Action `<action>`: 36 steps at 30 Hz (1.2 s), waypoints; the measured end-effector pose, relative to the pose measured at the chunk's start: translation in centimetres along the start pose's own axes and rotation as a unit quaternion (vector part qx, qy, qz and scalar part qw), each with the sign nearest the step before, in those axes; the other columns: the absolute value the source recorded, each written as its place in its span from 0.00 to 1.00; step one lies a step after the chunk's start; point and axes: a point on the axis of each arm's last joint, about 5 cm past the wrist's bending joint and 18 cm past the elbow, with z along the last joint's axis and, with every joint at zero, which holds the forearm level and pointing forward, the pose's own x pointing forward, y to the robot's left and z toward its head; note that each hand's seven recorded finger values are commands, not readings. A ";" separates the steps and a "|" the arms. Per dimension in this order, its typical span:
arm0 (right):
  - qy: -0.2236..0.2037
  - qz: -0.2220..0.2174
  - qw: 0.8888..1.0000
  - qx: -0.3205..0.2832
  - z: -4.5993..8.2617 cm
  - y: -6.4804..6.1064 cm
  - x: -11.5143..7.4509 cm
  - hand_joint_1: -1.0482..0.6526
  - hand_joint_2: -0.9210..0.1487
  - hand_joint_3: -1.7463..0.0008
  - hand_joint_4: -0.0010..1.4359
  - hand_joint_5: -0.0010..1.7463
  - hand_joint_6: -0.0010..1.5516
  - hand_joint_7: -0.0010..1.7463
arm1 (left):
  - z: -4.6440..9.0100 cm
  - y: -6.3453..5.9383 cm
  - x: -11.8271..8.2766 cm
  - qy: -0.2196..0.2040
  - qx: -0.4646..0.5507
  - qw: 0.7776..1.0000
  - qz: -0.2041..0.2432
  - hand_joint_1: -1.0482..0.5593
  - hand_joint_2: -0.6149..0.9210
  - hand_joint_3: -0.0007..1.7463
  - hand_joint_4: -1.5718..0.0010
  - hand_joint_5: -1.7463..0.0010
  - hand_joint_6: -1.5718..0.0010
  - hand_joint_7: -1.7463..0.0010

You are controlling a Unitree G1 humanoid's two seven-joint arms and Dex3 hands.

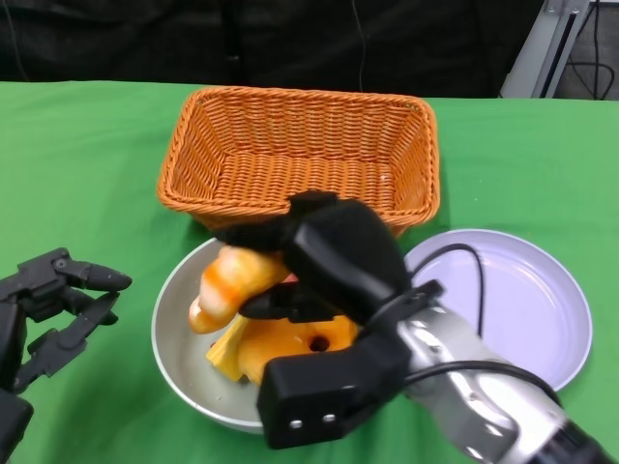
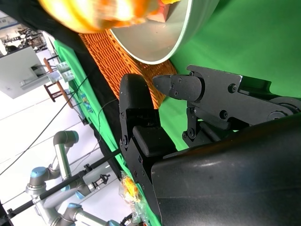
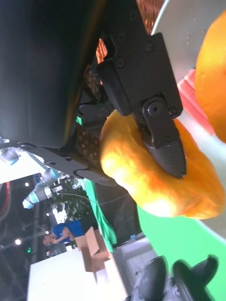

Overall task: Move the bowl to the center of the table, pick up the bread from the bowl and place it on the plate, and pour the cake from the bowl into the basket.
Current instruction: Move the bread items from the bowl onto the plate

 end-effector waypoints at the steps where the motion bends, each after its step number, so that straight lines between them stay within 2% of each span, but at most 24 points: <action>1: 0.003 -0.004 1.000 0.007 -0.1 -0.5 -0.3 0.48 0.03 1.00 0.54 0.67 0.73 0.04 | 0.0 0.0 0.0 0.000 0.000 1.000 0.001 0.60 1.00 0.14 0.47 0.33 0.43 0.53; 8: 0.045 -0.014 0.997 0.056 -0.5 -3.4 -2.8 0.50 0.03 1.00 0.52 0.74 0.74 0.04 | 0.0 0.0 0.1 0.002 0.001 1.000 0.004 0.61 1.00 0.14 0.47 0.32 0.43 0.53; 14: 0.070 -0.034 0.989 0.126 -0.7 -5.9 -4.7 0.52 0.02 1.00 0.51 0.72 0.73 0.04 | 0.0 0.0 0.1 0.004 0.004 1.000 0.001 0.60 1.00 0.14 0.47 0.33 0.42 0.54; 18: 0.095 -0.063 0.985 0.131 -1.6 -7.4 -6.5 0.51 0.01 1.00 0.51 0.71 0.73 0.04 | 0.0 0.0 0.2 0.006 0.003 1.000 0.003 0.61 1.00 0.14 0.47 0.33 0.43 0.54; 20: 0.120 -0.072 0.982 0.125 -2.4 -7.7 -7.5 0.51 0.01 1.00 0.52 0.65 0.72 0.04 | -0.1 0.1 0.2 0.008 0.002 1.000 0.003 0.61 1.00 0.14 0.47 0.33 0.43 0.54; 23: 0.155 -0.086 0.978 0.114 -3.4 -8.3 -8.6 0.51 0.02 1.00 0.53 0.61 0.72 0.04 | -0.3 0.2 0.2 0.015 0.002 1.000 0.004 0.61 1.00 0.14 0.47 0.33 0.43 0.54; 27: 0.184 -0.109 0.972 0.101 -4.3 -9.1 -9.4 0.52 0.00 0.99 0.50 0.69 0.72 0.03 | -0.3 0.3 0.3 0.015 0.002 1.000 0.005 0.62 1.00 0.14 0.47 0.33 0.43 0.55; 31: 0.241 -0.108 0.959 0.100 -5.4 -9.2 -10.4 0.53 0.01 1.00 0.50 0.75 0.72 0.03 | -0.6 0.5 0.1 0.025 0.002 1.000 0.007 0.61 1.00 0.14 0.47 0.33 0.42 0.55; 36: 0.302 -0.077 0.943 0.119 -6.5 -9.0 -11.0 0.50 0.00 0.99 0.55 0.70 0.71 0.03 | -0.7 0.6 0.2 0.026 0.001 1.000 0.003 0.62 1.00 0.14 0.48 0.33 0.42 0.55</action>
